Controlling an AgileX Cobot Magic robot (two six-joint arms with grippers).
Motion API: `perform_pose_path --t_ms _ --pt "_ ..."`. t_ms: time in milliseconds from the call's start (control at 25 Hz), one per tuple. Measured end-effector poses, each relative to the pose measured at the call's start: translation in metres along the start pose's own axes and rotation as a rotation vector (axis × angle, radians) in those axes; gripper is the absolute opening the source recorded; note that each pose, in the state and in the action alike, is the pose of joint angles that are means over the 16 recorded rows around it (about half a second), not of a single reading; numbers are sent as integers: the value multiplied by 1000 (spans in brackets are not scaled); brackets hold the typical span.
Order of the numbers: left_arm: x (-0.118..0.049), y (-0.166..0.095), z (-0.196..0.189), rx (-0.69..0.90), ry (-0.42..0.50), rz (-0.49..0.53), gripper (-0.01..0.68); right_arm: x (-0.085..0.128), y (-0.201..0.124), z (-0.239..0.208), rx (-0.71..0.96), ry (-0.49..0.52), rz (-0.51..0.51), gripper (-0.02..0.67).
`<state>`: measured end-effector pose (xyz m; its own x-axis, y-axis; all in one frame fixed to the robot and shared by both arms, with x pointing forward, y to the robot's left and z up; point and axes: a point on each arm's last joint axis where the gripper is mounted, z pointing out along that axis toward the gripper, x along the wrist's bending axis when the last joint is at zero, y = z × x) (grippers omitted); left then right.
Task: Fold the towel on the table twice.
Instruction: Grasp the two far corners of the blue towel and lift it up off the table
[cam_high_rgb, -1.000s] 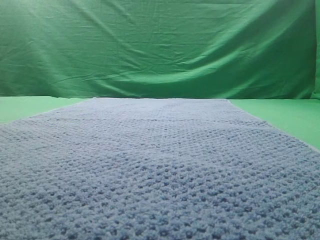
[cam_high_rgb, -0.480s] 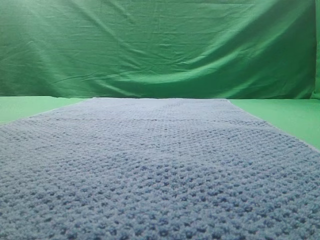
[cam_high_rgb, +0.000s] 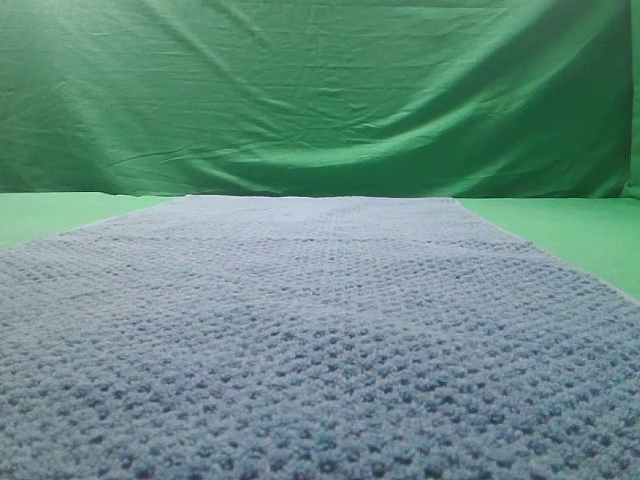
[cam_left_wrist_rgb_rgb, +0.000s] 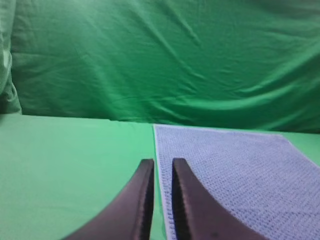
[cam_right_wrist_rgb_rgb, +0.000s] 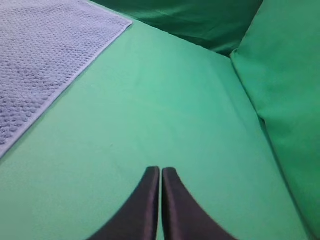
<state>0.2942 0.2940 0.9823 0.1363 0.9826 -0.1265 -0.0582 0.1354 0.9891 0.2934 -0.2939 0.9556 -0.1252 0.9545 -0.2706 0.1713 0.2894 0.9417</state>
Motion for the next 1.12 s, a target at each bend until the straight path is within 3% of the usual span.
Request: perform_pose_path --t_ms 560,760,1120 --pt "1 16 -1 -99 16 -149 95 -21 39 -11 -460 -122 497 0" --pt "-6 39 0 -62 -20 -152 95 -24 57 -15 -444 -84 541 0" --pt "-22 103 12 54 -89 -47 95 -23 103 -7 -181 74 517 0"
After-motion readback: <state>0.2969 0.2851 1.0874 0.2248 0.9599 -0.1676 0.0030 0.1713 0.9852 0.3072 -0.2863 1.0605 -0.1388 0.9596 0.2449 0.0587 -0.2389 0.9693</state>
